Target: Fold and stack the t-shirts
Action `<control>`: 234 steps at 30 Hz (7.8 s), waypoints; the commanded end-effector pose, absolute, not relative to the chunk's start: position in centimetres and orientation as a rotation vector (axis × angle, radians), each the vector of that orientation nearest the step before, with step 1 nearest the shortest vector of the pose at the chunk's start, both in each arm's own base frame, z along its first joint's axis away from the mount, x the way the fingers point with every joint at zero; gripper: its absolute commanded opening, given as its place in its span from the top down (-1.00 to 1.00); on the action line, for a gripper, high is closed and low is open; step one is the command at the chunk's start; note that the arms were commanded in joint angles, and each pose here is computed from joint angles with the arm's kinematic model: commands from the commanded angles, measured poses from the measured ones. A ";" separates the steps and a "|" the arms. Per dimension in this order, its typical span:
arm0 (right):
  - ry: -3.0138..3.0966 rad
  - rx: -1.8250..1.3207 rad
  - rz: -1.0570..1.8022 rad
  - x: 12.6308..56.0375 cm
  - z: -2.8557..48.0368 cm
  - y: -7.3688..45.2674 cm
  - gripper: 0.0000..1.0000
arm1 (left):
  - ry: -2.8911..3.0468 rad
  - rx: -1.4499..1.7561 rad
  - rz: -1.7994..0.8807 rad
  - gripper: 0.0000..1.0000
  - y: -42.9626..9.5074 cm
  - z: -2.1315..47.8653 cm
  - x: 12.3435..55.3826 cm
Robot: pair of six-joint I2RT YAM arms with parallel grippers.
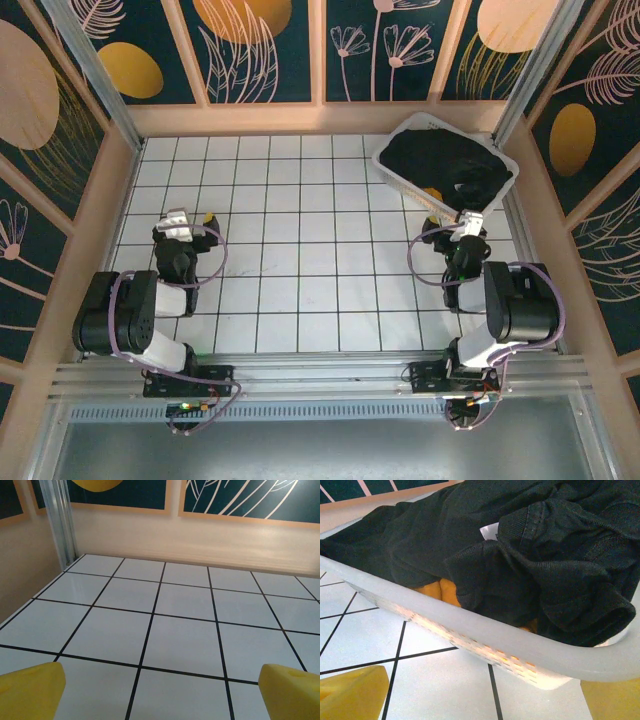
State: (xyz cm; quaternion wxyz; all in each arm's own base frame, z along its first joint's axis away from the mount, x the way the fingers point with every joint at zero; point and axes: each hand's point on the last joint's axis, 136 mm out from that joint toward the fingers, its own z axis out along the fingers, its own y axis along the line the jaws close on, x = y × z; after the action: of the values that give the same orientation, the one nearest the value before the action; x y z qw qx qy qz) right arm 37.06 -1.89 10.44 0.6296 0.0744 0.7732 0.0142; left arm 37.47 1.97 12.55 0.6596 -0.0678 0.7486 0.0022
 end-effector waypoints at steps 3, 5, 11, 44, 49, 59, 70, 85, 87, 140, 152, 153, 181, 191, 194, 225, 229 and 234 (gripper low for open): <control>1.706 0.144 0.041 37.6 12.2 -1.5 -0.98 | 1.669 -0.121 0.000 -0.97 1.5 13.5 37.9; 1.704 0.145 0.041 37.6 12.2 -1.5 -0.98 | 1.670 -0.121 0.001 -0.98 1.6 13.5 37.9; 1.704 0.144 0.041 37.6 12.2 -1.5 -0.98 | 1.671 -0.121 0.000 -0.98 1.5 13.4 37.9; 1.402 0.344 -0.114 36.3 35.5 -1.3 -0.98 | 1.304 -0.262 0.083 -0.97 3.4 32.1 35.7; 1.718 0.827 0.088 40.4 35.7 -5.9 -0.98 | 1.457 -0.873 -0.101 -0.98 6.9 34.7 38.8; 2.007 0.902 0.186 45.8 30.5 -7.7 -0.70 | 1.776 -0.715 -0.658 -0.97 -3.6 33.8 49.0; 2.406 0.951 0.189 48.1 16.5 -7.3 -0.47 | 2.204 -0.337 -0.801 -0.58 -19.1 24.8 46.0; 2.187 0.906 0.163 50.7 21.9 -7.6 1.00 | 2.226 -0.278 -0.839 -0.03 -20.9 24.8 44.3; 2.087 0.846 0.177 51.1 26.1 -7.3 1.00 | 2.218 -0.281 -0.840 0.00 -20.9 25.1 44.3; 2.452 0.352 0.693 44.6 18.9 20.8 -0.05 | 2.540 0.294 -0.144 -0.67 -26.8 10.6 39.5; 2.451 0.368 0.692 42.9 18.7 19.2 -0.07 | 2.488 0.339 0.461 0.03 -25.0 4.0 42.8; 2.455 0.365 0.695 42.8 18.5 19.2 -0.07 | 2.469 0.324 0.471 0.39 -25.0 4.4 43.0; 2.678 0.507 0.673 43.3 8.9 24.6 0.00 | 2.484 0.152 -0.370 0.45 -24.5 15.1 38.0; 2.742 0.441 0.567 37.7 7.3 21.4 0.00 | 2.557 0.121 -0.265 -0.18 -23.2 12.1 38.7; 2.753 0.438 0.580 36.9 7.1 21.3 -0.01 | 2.568 0.133 -0.282 -0.22 -24.0 11.5 39.2; 2.939 0.126 0.552 33.5 2.9 25.5 -0.04 | 2.679 -0.319 -0.050 -0.47 -10.1 9.0 38.4; 2.953 0.153 0.545 33.6 2.2 25.5 -0.04 | 2.715 -0.340 -0.135 -0.50 -11.1 7.7 37.8; 2.961 0.178 0.529 33.8 1.4 25.4 -0.04 | 2.767 -0.369 -0.155 -0.43 -11.7 5.4 38.0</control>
State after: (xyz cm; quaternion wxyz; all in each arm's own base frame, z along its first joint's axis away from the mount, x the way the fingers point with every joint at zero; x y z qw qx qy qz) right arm 33.31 25.50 2.46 0.0690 0.0515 0.9791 0.1844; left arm 38.18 -11.06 6.64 0.1911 -0.1242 0.9728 -0.0422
